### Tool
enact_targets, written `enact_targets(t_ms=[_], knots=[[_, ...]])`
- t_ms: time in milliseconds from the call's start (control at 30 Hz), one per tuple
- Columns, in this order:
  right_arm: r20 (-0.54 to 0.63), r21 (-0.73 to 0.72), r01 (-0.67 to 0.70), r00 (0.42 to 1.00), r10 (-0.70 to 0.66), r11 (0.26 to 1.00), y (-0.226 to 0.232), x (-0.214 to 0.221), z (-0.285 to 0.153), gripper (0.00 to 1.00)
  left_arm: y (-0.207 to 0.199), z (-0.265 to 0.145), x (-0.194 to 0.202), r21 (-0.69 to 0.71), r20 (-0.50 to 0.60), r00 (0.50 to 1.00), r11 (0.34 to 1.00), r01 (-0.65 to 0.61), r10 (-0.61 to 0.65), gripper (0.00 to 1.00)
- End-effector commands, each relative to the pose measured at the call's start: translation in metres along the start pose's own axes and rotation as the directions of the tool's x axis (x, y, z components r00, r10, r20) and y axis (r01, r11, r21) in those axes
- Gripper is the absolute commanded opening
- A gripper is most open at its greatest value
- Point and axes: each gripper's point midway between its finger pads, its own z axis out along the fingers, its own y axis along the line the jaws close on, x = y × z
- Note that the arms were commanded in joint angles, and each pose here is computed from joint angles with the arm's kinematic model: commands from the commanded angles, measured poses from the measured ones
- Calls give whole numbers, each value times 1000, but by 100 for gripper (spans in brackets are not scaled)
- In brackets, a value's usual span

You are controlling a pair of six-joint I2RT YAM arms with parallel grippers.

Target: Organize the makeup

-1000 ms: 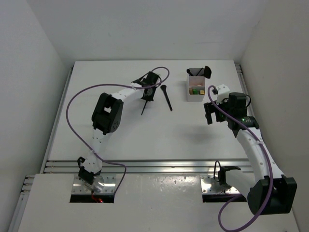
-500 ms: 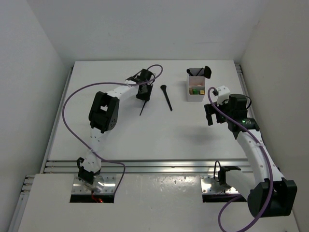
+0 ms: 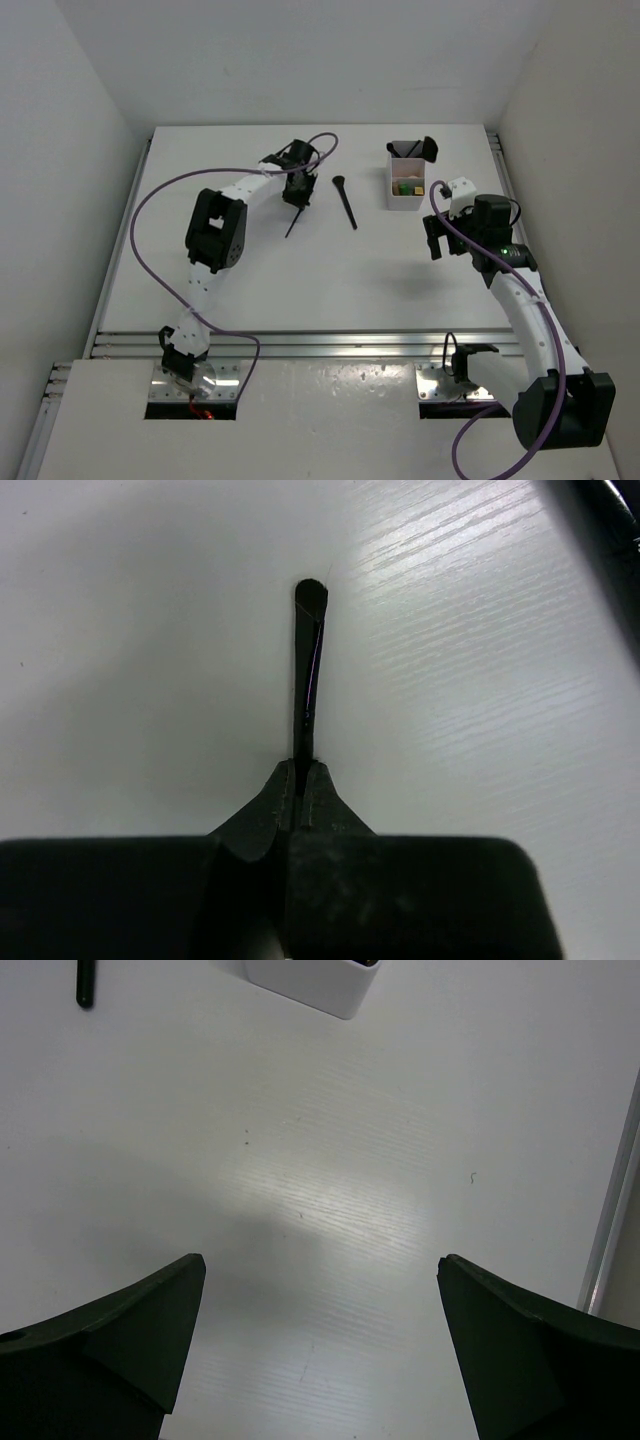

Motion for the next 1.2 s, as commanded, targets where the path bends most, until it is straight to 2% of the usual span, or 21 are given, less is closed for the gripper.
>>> enact_targets(t_ms=[0,67,133,167,233,300,333,433,467,500,533,567,667,700,767,800,900,967,1033,1067,1167], knots=[[42,33,22,999,-24,999,-8,-15,-5,100,8,22,61,14,-209,975,997,74,-69,0],[43,36,23,999,-25,999,-9,-15,-4,100,9,12,35,31,-139,985,994,107,-102,0],[43,38,21,999,-22,999,-9,-15,-3,100,11,-13,-10,54,-15,991,989,136,-136,0],[55,43,17,998,-19,999,-10,-18,-3,100,14,-33,-44,49,97,986,990,129,-134,0],[53,51,13,998,-16,999,-11,-17,-2,100,15,-55,-79,49,210,969,991,124,-131,0],[61,62,2,998,-6,998,-13,-18,-2,100,17,-78,-120,51,353,930,994,95,-106,0],[69,74,-4,998,-1,997,-14,-19,-2,100,19,-104,-151,46,459,884,996,82,-94,0],[71,97,-16,997,10,995,-18,-16,-3,100,8,-148,-196,0,622,783,1000,-20,16,0],[75,102,-20,997,12,995,-19,-17,-3,100,1,-175,-227,-39,731,677,996,-77,81,0],[75,103,-28,997,21,994,-18,-13,-2,100,-13,-178,-232,-53,769,631,993,-101,105,0],[78,128,-46,996,36,991,-22,-11,-3,100,-21,-193,-244,-60,823,556,992,-114,114,0],[84,135,-56,996,44,989,-23,-9,-5,100,-31,-231,-272,-69,920,377,991,-113,108,0],[82,149,-72,995,61,986,-25,-3,-6,100,-91,-270,-292,-96,983,136,972,-212,126,0],[95,154,-75,994,61,985,-26,-5,-11,100,-109,-268,-298,-112,991,41,966,-232,124,0],[79,146,-75,995,64,987,-24,-1,-10,100,-147,-314,-308,-120,982,-172,962,-247,78,0],[69,142,-77,995,68,987,-23,1,-10,100,-157,-317,-309,-153,969,-228,958,-241,98,0],[51,125,-75,996,69,989,-19,4,-14,100,-187,-307,-304,-156,933,-353,964,-216,72,0],[31,115,-68,997,64,991,-17,8,-17,100,-190,-288,-300,-130,924,-378,975,-177,55,0],[9,83,-48,999,47,995,-11,11,-18,100,-190,-289,-292,-110,908,-417,982,-152,37,0],[0,83,-44,999,45,996,-12,10,-21,100,-196,-270,-286,-89,923,-384,982,-164,20,0],[-24,78,-37,999,39,996,-12,10,-25,100,-193,-249,-281,-29,939,-342,987,-156,-27,0]])
